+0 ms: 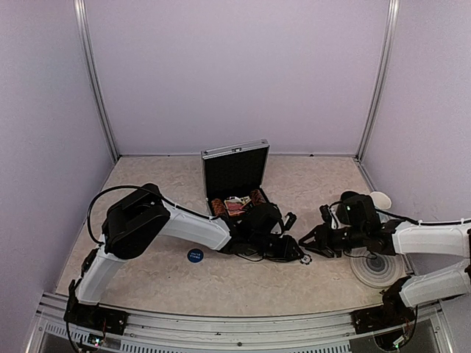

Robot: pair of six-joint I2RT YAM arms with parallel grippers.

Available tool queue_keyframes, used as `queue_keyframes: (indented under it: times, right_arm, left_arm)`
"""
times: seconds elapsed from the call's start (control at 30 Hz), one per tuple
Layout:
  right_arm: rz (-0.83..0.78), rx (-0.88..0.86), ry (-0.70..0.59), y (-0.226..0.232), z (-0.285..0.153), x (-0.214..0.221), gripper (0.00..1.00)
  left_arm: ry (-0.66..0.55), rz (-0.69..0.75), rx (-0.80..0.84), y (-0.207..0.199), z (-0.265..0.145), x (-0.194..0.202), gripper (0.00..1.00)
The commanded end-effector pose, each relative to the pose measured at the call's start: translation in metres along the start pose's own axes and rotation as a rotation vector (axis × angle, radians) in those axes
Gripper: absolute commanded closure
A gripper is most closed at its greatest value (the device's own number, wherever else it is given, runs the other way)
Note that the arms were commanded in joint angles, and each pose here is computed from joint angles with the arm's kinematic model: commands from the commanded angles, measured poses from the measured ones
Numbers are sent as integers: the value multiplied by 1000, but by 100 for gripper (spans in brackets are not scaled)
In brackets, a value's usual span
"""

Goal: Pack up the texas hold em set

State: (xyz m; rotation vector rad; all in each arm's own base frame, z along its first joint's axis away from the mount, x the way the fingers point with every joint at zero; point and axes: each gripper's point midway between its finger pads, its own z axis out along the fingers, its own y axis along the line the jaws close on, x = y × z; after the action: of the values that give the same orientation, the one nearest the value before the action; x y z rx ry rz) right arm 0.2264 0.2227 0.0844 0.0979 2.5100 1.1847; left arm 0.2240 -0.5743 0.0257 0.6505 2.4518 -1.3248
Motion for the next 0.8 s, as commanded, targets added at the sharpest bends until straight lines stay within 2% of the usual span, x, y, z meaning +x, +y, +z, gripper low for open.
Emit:
queue_keyframes:
  times: [0.0, 0.3, 0.5, 0.77]
  right_arm:
    - [18, 137, -6, -21, -6, 0, 63]
    - [60, 249, 27, -52, -4, 14, 62]
    - [77, 305, 60, -72, 0, 26, 58]
    - [90, 229, 91, -70, 15, 32, 55]
  left_arm:
    - [165, -85, -183, 61, 2, 63, 73]
    - [163, -84, -180, 60, 1, 63, 73]
    - [162, -82, -178, 59, 0, 63, 73]
    - [159, -81, -177, 59, -1, 63, 73]
